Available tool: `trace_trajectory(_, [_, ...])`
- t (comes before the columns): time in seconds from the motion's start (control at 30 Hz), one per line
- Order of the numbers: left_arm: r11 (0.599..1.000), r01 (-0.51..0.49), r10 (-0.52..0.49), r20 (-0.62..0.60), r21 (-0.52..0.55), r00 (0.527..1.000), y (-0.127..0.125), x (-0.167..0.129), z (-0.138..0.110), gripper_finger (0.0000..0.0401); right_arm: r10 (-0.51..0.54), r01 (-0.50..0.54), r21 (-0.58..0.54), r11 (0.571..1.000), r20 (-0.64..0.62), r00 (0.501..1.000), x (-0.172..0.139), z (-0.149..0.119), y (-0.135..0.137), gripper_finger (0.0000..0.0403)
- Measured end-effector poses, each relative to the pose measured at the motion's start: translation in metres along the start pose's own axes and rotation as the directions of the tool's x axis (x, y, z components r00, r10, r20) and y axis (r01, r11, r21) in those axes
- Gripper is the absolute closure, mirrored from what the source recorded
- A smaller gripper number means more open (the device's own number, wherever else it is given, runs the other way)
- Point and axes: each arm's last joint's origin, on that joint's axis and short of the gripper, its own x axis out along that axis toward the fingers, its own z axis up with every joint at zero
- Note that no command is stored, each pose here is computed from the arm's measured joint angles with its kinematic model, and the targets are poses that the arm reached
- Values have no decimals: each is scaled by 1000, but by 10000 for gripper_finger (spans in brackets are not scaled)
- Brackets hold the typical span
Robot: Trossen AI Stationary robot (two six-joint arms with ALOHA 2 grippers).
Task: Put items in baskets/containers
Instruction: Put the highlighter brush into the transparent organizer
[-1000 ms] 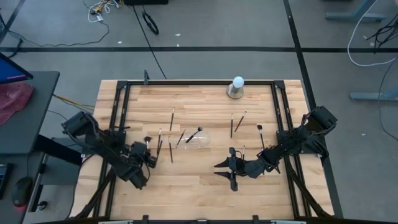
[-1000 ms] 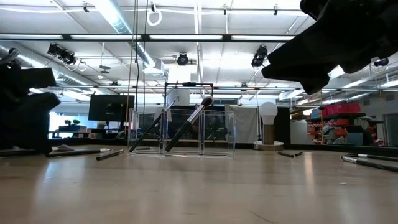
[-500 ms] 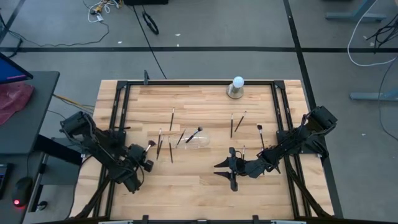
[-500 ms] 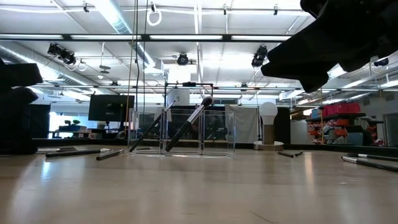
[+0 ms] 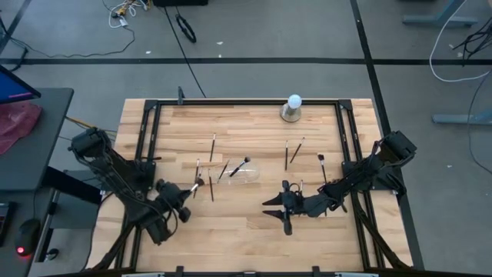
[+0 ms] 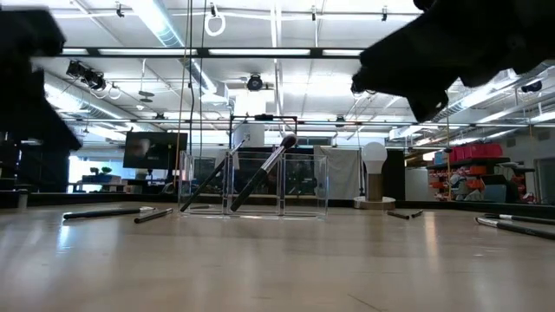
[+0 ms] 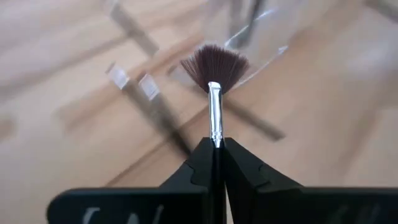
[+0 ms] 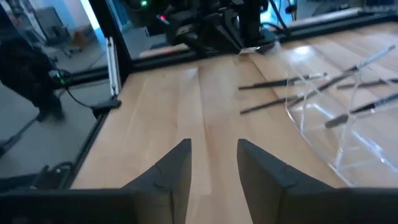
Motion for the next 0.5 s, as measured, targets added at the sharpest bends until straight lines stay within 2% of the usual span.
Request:
trace_trajectory(0.17, [987, 106, -117, 85, 117, 990, -33, -7, 17, 375, 39, -40, 10, 999, 79, 996, 5, -1, 3, 273])
trace_trajectory(0.33, [958, 194, -226, 140, 211, 964, -63, -1, 35, 376, 51, -53, 9, 999, 139, 989, 15, -12, 3, 273])
trace_trajectory(0.5, [933, 205, -274, 212, 297, 938, -82, 13, 55, 374, 29, -31, 9, 999, 153, 988, 38, -16, 5, 248])
